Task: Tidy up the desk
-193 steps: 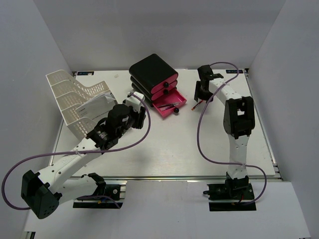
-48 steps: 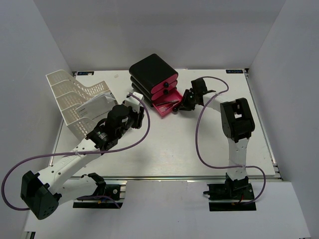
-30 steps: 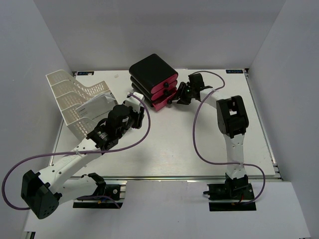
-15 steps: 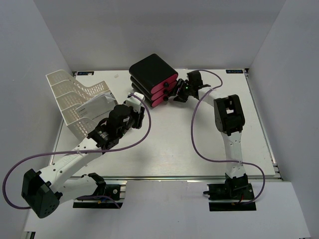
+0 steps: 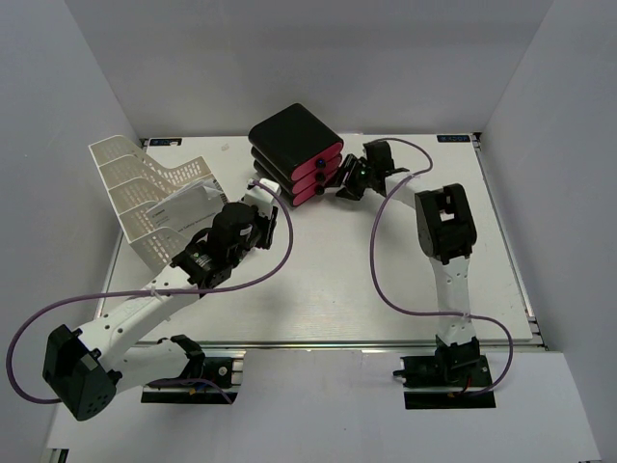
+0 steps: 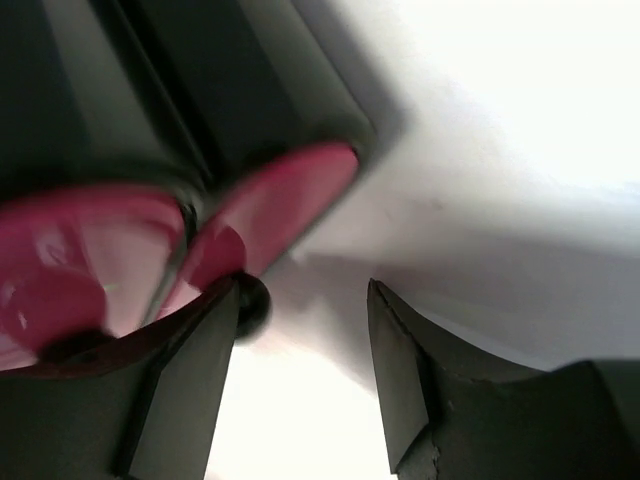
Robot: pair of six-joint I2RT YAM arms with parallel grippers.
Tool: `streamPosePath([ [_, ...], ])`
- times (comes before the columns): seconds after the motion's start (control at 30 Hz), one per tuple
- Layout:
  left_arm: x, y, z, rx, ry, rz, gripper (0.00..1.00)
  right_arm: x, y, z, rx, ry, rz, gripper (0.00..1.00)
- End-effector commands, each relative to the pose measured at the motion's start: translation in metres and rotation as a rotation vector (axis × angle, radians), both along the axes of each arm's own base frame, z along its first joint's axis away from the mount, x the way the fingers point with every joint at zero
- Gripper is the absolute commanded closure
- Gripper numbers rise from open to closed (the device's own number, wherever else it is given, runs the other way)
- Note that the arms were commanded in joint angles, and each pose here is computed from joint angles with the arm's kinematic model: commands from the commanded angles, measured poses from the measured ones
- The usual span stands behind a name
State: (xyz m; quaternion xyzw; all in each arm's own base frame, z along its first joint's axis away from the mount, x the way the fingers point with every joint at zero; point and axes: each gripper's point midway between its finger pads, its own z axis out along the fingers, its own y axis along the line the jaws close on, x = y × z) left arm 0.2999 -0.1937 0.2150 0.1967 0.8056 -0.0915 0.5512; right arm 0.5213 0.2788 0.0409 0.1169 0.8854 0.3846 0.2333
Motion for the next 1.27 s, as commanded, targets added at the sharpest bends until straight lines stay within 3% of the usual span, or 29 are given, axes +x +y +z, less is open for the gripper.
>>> streamPosePath([
  [0.0,0.001,0.004,0.001,0.008,-0.011,0.013,0.59,-0.017,-0.03,0.005,-0.085,-0.011,-0.053,0.4],
  [0.13,-0.002,0.0,0.003,-0.005,-0.015,-0.019,0.76,-0.043,-0.061,0.024,-0.244,-0.128,0.032,0.35],
  [0.23,-0.008,-0.009,0.005,-0.026,-0.02,-0.08,0.85,-0.074,-0.076,0.047,-0.325,-0.229,0.168,0.11],
  [0.3,-0.012,-0.015,0.006,-0.047,-0.028,-0.123,0.85,-0.094,-0.084,0.074,-0.358,-0.305,0.232,0.11],
  [0.4,-0.027,-0.031,0.012,-0.097,-0.034,-0.245,0.65,-0.126,-0.11,0.095,-0.465,-0.387,0.258,0.11],
  [0.43,-0.029,-0.033,0.014,-0.084,-0.054,-0.28,0.44,-0.141,-0.117,0.107,-0.5,-0.436,0.268,0.11],
  [0.53,-0.044,-0.045,0.012,-0.103,-0.051,-0.391,0.12,-0.169,-0.138,0.129,-0.574,-0.481,0.264,0.11],
  [0.57,-0.05,-0.051,0.011,-0.105,-0.05,-0.425,0.08,-0.178,-0.145,0.13,-0.598,-0.479,0.264,0.11],
  [0.73,-0.071,-0.065,0.005,-0.164,0.03,-0.545,0.02,-0.218,-0.164,0.166,-0.646,-0.678,0.224,0.11],
  [0.97,-0.09,-0.047,-0.021,-0.152,0.073,-0.507,0.02,-0.254,-0.173,0.158,-0.597,-0.754,0.145,0.11],
  [1.23,-0.086,-0.043,-0.031,-0.122,0.085,-0.478,0.02,-0.26,-0.198,0.136,-0.705,-0.768,0.086,0.11],
])
